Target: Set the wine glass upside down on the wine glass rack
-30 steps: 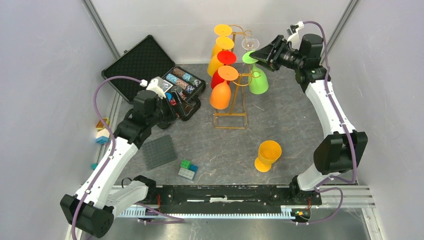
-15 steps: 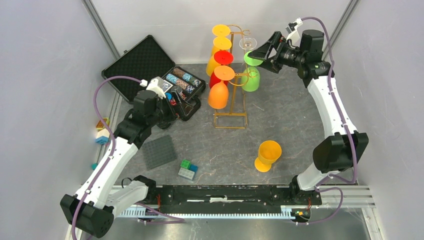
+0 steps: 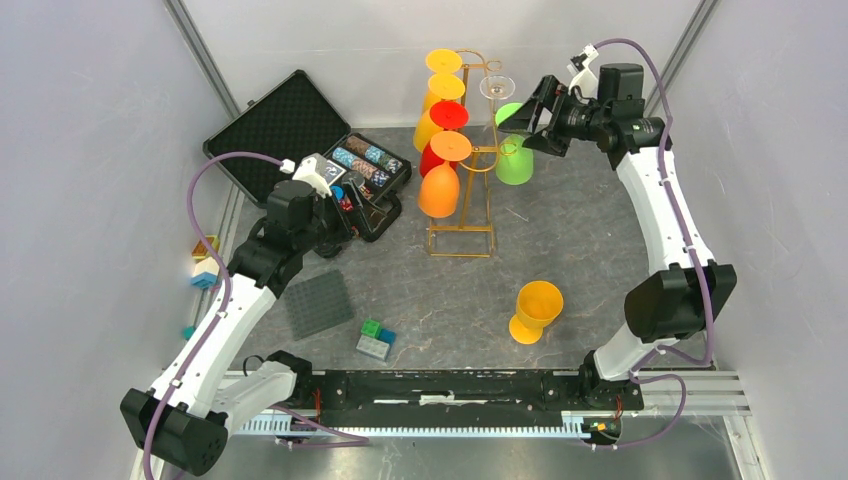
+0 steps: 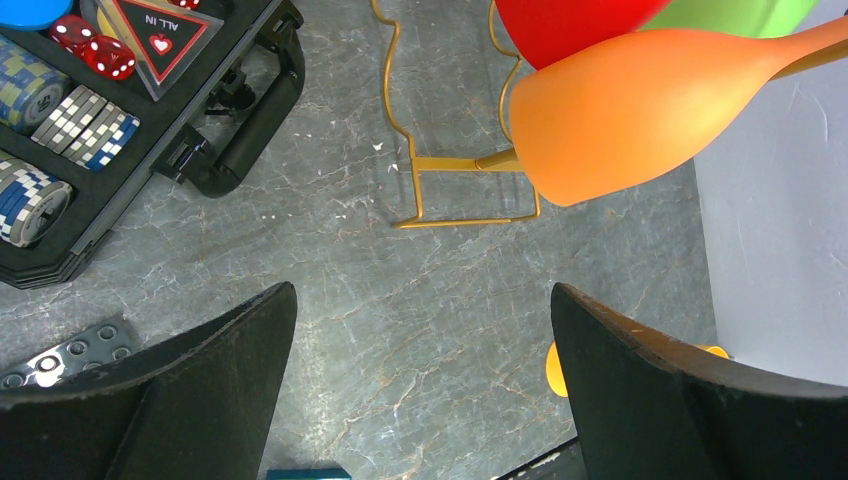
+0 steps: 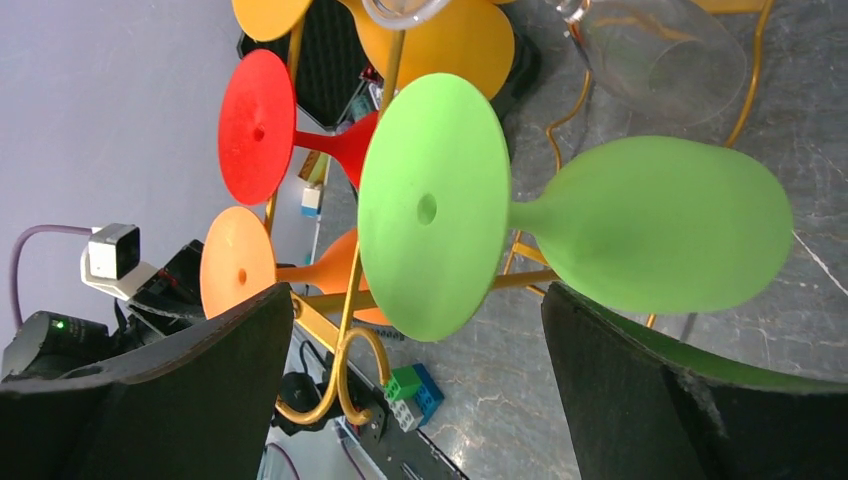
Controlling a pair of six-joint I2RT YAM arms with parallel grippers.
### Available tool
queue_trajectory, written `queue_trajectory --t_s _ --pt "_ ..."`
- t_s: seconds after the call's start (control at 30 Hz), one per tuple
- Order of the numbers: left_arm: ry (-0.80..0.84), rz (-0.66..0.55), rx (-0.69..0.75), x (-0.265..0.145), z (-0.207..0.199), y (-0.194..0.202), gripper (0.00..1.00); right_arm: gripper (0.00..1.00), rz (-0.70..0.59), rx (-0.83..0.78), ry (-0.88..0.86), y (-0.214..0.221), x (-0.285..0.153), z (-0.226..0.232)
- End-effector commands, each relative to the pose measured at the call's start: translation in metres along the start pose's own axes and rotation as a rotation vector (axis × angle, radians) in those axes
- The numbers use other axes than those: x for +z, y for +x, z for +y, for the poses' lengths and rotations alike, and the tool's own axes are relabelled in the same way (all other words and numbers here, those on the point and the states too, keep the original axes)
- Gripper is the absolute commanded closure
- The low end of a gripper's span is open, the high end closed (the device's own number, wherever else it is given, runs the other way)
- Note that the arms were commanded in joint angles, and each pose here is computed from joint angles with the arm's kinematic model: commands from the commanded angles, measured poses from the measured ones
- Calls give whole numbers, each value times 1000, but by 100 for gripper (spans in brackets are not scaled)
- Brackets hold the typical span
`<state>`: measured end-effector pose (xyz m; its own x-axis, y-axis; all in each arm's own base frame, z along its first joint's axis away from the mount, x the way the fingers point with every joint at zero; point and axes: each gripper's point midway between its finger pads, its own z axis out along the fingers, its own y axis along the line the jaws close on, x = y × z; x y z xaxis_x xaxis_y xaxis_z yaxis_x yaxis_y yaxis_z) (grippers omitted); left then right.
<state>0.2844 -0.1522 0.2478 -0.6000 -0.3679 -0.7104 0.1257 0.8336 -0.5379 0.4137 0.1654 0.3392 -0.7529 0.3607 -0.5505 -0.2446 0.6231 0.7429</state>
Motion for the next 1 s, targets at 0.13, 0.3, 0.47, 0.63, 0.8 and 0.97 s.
queue_trajectory --t_s 0.13,0.3,0.47,0.63,0.8,0.97 --pt "21 -54 29 -7 -7 -15 0 3 -63 -118 35 -16 -21 15" --pt "17 -59 33 -8 -6 -16 0 3 -149 -230 169 -34 -46 11" --pt "17 -58 38 -8 -6 -15 0 3 -286 -376 328 -50 -85 6" --pt "16 -54 44 -8 -5 -14 0 3 -305 -414 295 -46 -93 3" --pt "16 -54 49 -9 -5 -14 0 3 -254 -401 189 -35 -83 -2" --pt "7 -59 56 -11 -3 -14 0 3 -342 -443 255 -55 -113 -6"
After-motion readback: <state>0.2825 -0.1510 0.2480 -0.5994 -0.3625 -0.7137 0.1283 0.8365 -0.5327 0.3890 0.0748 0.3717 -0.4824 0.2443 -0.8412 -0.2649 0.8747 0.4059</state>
